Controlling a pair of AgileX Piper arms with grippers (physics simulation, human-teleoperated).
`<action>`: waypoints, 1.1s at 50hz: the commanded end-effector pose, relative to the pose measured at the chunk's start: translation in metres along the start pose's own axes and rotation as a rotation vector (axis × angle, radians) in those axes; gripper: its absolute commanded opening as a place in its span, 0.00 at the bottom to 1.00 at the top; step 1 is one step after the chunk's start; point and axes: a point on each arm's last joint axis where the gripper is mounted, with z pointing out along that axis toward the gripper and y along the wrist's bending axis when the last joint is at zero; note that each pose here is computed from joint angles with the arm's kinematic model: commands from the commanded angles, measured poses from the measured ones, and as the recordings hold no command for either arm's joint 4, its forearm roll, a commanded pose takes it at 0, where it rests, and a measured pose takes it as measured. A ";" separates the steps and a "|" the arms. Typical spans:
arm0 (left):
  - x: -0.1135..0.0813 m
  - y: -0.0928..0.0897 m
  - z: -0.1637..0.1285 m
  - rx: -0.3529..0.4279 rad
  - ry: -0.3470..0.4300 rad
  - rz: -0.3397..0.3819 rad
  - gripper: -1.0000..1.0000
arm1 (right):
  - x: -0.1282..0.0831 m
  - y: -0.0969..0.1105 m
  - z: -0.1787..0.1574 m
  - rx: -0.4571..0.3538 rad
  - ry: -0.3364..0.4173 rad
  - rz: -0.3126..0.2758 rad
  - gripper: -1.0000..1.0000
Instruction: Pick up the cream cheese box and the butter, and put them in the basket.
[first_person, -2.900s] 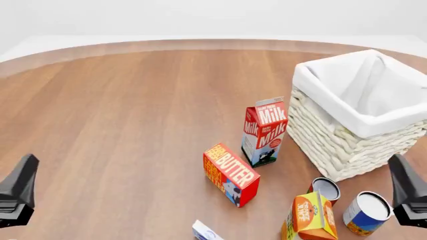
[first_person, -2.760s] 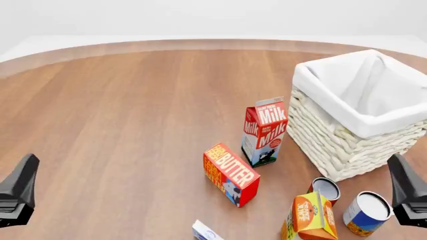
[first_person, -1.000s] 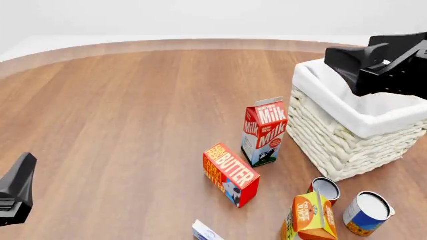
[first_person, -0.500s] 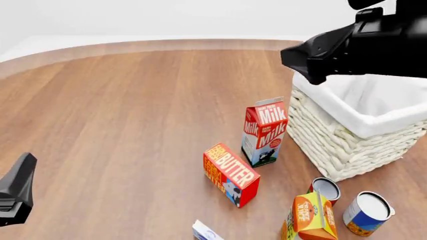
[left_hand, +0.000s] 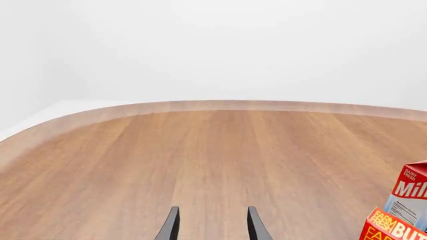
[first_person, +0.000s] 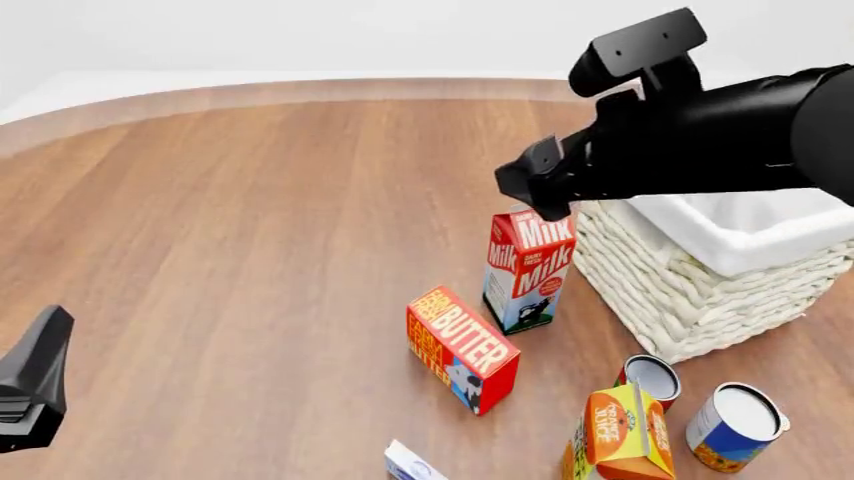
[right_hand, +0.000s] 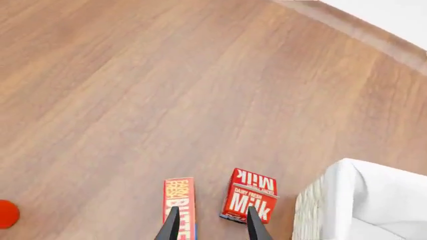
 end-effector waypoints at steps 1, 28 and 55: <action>0.000 0.000 0.000 0.000 0.000 0.000 1.00 | 0.011 0.005 0.020 -0.015 0.059 0.029 1.00; 0.000 0.000 0.000 0.000 0.000 0.000 1.00 | 0.047 0.019 0.050 -0.046 0.172 0.063 1.00; 0.000 0.000 0.000 0.000 0.000 0.000 1.00 | 0.069 0.029 0.069 -0.067 0.217 0.074 1.00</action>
